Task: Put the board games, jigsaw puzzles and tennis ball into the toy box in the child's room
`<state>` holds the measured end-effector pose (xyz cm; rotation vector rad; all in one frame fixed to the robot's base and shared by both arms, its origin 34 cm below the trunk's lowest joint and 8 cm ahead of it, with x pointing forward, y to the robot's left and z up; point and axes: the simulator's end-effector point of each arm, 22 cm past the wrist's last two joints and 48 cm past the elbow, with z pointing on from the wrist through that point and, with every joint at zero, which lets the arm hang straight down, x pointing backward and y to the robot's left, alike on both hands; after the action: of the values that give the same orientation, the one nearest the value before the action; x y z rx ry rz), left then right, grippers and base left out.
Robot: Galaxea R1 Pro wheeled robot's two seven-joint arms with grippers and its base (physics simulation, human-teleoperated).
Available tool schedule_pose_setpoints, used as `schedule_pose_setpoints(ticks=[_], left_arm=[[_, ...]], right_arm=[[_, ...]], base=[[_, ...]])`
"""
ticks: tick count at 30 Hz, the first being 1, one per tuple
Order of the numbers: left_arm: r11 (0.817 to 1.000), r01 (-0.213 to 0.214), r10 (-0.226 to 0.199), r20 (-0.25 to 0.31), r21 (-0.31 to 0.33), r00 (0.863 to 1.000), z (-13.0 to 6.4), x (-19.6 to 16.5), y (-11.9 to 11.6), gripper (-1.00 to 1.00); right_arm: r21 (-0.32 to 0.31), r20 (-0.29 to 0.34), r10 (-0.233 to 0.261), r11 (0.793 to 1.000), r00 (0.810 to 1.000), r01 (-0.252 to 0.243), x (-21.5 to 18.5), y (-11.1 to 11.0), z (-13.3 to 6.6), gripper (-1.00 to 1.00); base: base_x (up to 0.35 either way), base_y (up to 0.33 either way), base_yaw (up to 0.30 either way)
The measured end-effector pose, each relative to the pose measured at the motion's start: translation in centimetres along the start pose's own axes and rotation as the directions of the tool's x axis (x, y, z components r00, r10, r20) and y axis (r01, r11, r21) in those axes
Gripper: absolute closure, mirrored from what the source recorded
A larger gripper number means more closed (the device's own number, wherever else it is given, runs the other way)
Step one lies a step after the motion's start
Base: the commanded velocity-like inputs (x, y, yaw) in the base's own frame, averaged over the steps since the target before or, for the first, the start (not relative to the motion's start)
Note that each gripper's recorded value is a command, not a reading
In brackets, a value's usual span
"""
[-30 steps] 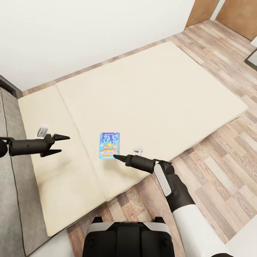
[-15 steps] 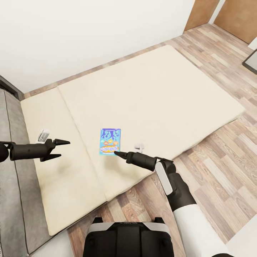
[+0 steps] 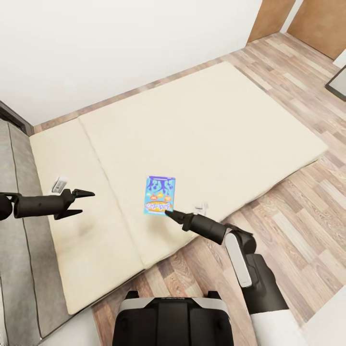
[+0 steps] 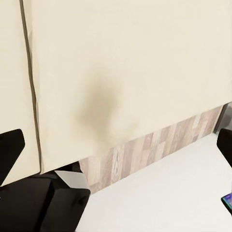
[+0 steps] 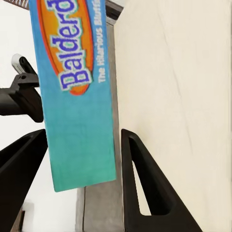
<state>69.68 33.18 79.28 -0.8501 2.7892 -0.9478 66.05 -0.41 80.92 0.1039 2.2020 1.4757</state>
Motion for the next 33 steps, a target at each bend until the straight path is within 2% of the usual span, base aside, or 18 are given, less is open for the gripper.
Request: schedule_pose_setpoints(ticks=[4, 9, 15, 23, 33], left_arm=[[1.000, -0.004, 0.004, 0.002, -0.009, 1.000, -0.3, 0.2, 0.1, -1.00], [1.000, 0.000, 0.000, -0.006, -0.017, 1.000, -0.7, 1.1, 0.5, -1.00], [1.000, -0.001, 0.001, -0.007, -0.010, 1.000, -0.8, 1.4, 0.1, -1.00], [1.000, -0.007, 0.006, -0.022, -0.010, 1.000, -0.7, 2.3, -0.1, -1.00], [0.999, -0.028, 0.027, -0.054, -0.017, 0.998, -0.3, 3.7, -0.4, -1.00]], right_arm=[[0.017, 0.019, 0.005, 1.000, 1.000, -0.006, 0.8, 0.4, -1.8, 1.00], [0.025, 0.030, -0.001, 1.000, 1.000, 0.000, 0.8, 0.8, -2.8, 1.00], [0.058, 0.018, -0.031, 0.998, 0.999, 0.030, 0.4, -0.3, -4.4, 1.00], [0.059, 0.020, -0.051, 0.997, 0.998, 0.050, -0.2, 0.0, -4.9, 1.00], [0.021, 0.023, -0.068, 0.998, 0.997, 0.067, -0.5, 1.7, -4.7, 1.00]], base=[[0.000, 0.000, -0.019], [0.000, 0.000, -0.079], [0.000, 0.000, -0.097], [0.000, 0.000, -0.098], [0.000, 0.000, -0.091]])
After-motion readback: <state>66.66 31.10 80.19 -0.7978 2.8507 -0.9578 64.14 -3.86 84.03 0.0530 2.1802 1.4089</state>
